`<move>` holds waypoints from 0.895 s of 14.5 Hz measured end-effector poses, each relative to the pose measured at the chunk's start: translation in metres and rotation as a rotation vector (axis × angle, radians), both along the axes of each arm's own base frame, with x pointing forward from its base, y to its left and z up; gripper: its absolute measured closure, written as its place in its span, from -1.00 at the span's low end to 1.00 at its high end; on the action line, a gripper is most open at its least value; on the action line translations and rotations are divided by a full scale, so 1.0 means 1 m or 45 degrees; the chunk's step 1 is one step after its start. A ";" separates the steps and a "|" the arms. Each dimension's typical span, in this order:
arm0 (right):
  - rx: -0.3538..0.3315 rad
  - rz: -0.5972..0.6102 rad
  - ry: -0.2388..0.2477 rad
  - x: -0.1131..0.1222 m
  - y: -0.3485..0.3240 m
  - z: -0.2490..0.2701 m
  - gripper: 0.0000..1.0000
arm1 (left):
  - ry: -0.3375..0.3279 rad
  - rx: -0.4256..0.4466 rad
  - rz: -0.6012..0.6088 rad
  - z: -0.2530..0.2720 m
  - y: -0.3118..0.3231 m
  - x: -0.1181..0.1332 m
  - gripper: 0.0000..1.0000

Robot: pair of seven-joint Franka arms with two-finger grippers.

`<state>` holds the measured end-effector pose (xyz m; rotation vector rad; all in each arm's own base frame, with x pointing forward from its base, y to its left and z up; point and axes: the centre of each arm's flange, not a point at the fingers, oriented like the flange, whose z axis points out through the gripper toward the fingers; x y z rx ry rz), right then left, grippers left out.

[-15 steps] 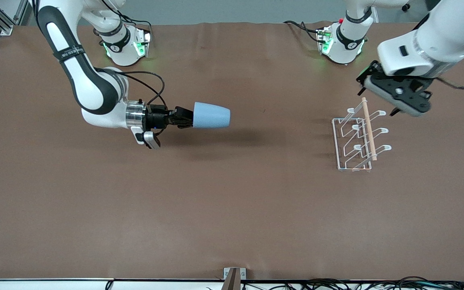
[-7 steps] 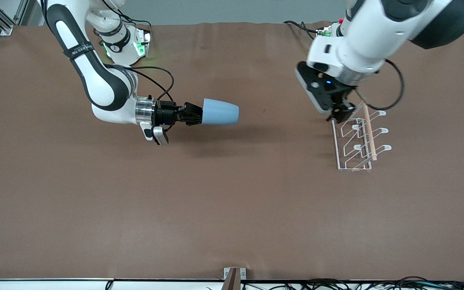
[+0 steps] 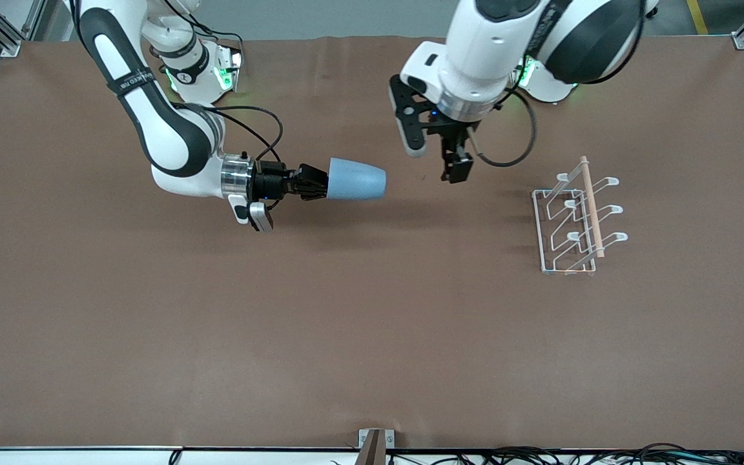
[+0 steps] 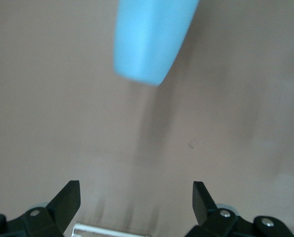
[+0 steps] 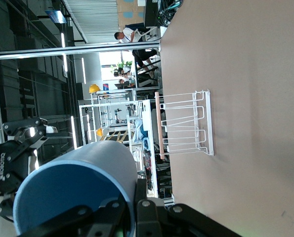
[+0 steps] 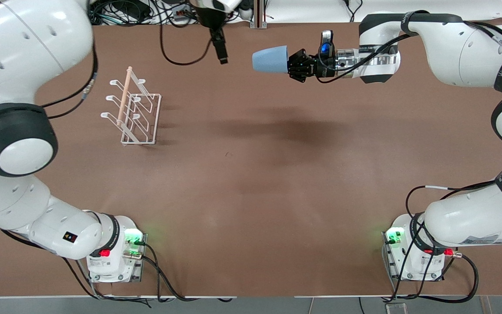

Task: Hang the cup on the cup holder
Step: 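Grasp the blue cup rim with the left gripper from above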

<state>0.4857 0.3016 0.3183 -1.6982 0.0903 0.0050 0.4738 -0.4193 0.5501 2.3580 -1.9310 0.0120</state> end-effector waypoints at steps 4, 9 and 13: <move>-0.002 0.001 -0.018 0.000 0.000 0.000 0.89 | -0.011 -0.038 -0.070 -0.008 -0.036 -0.009 -1.00; -0.002 0.003 -0.019 -0.001 0.000 -0.001 0.89 | -0.047 -0.102 -0.149 -0.022 -0.065 -0.007 -1.00; -0.003 0.003 -0.020 -0.001 0.001 -0.001 0.89 | -0.065 -0.129 -0.192 -0.030 -0.072 0.001 -1.00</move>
